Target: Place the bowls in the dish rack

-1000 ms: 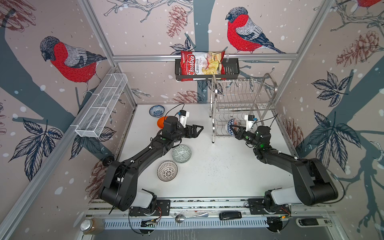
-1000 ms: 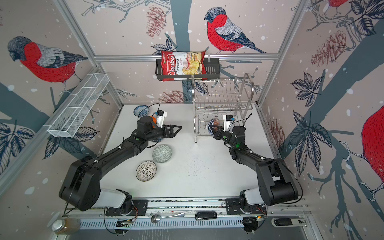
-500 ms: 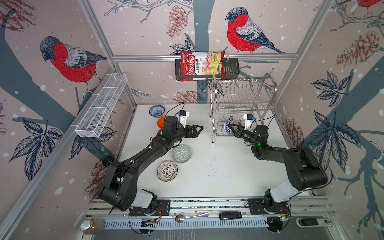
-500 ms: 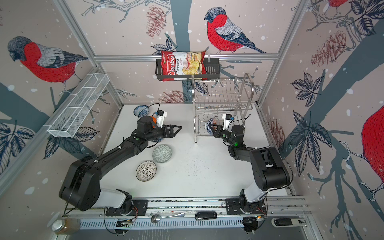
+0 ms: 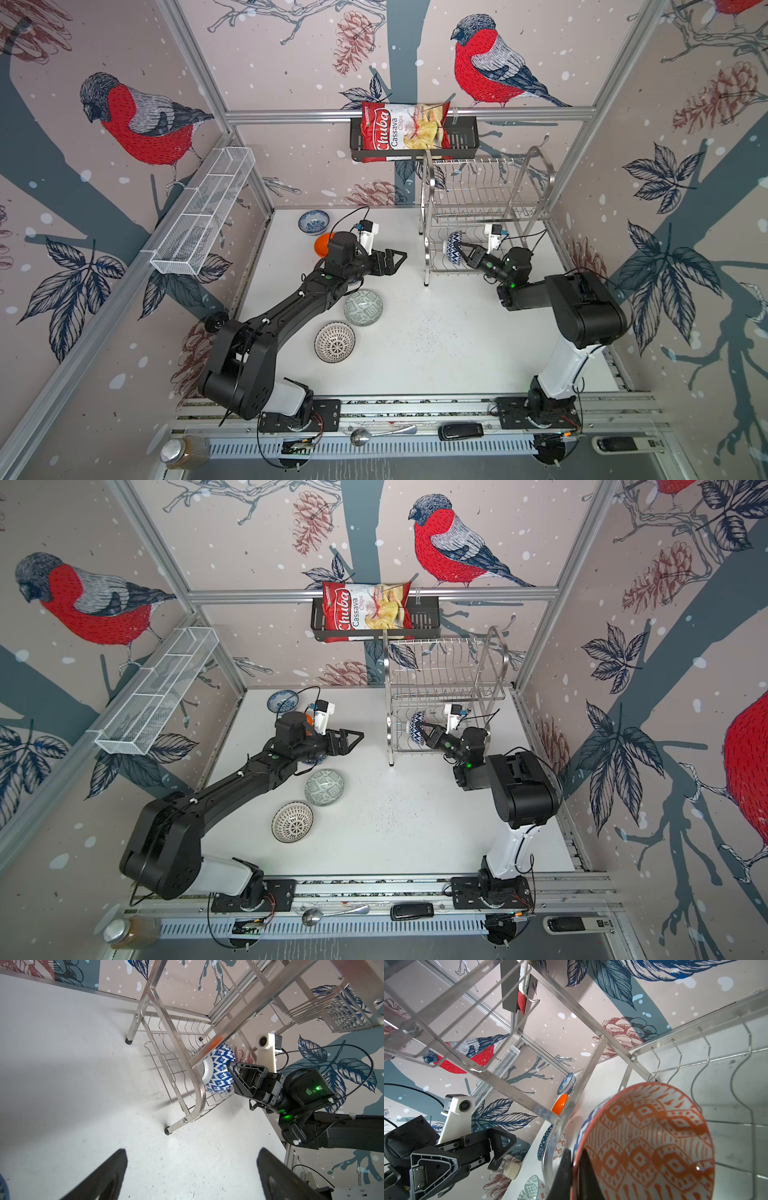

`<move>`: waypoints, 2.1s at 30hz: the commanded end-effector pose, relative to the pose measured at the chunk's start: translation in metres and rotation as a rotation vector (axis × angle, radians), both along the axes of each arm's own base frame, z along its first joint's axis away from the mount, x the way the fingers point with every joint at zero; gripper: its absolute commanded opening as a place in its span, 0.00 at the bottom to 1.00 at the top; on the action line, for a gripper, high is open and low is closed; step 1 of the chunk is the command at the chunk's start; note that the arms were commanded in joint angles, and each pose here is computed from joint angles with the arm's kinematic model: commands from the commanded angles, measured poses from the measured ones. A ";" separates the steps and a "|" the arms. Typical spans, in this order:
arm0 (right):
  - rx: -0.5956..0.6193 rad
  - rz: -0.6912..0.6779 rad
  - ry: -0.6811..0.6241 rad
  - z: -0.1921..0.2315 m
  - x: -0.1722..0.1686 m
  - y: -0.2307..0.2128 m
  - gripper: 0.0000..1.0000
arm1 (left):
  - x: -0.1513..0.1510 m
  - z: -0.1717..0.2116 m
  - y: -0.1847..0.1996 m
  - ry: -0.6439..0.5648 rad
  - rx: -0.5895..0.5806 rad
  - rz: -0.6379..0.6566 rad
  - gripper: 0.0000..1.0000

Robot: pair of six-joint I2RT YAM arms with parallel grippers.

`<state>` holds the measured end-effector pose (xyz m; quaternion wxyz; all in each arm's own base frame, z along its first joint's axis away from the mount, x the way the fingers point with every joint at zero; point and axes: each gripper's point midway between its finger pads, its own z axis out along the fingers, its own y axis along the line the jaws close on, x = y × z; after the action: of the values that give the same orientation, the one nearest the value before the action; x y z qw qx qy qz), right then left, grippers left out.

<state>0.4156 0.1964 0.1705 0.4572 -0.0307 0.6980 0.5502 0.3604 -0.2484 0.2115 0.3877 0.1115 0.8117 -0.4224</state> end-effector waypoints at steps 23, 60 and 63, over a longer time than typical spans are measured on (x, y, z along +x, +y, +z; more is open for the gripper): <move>0.166 0.103 -0.089 0.027 0.050 0.024 0.00 | 0.006 0.000 0.000 -0.015 0.006 0.007 0.98; 0.173 0.123 -0.005 -0.013 0.092 0.039 0.00 | 0.009 -0.002 0.002 -0.002 -0.001 0.015 0.98; 0.173 0.118 0.001 -0.015 0.096 0.038 0.00 | 0.010 -0.003 0.002 0.001 0.000 0.015 0.98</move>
<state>0.5067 0.2361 0.1630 0.4284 -0.0418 0.6393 0.6372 0.3675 -0.2453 0.2024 0.3824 0.1024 0.8189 -0.4156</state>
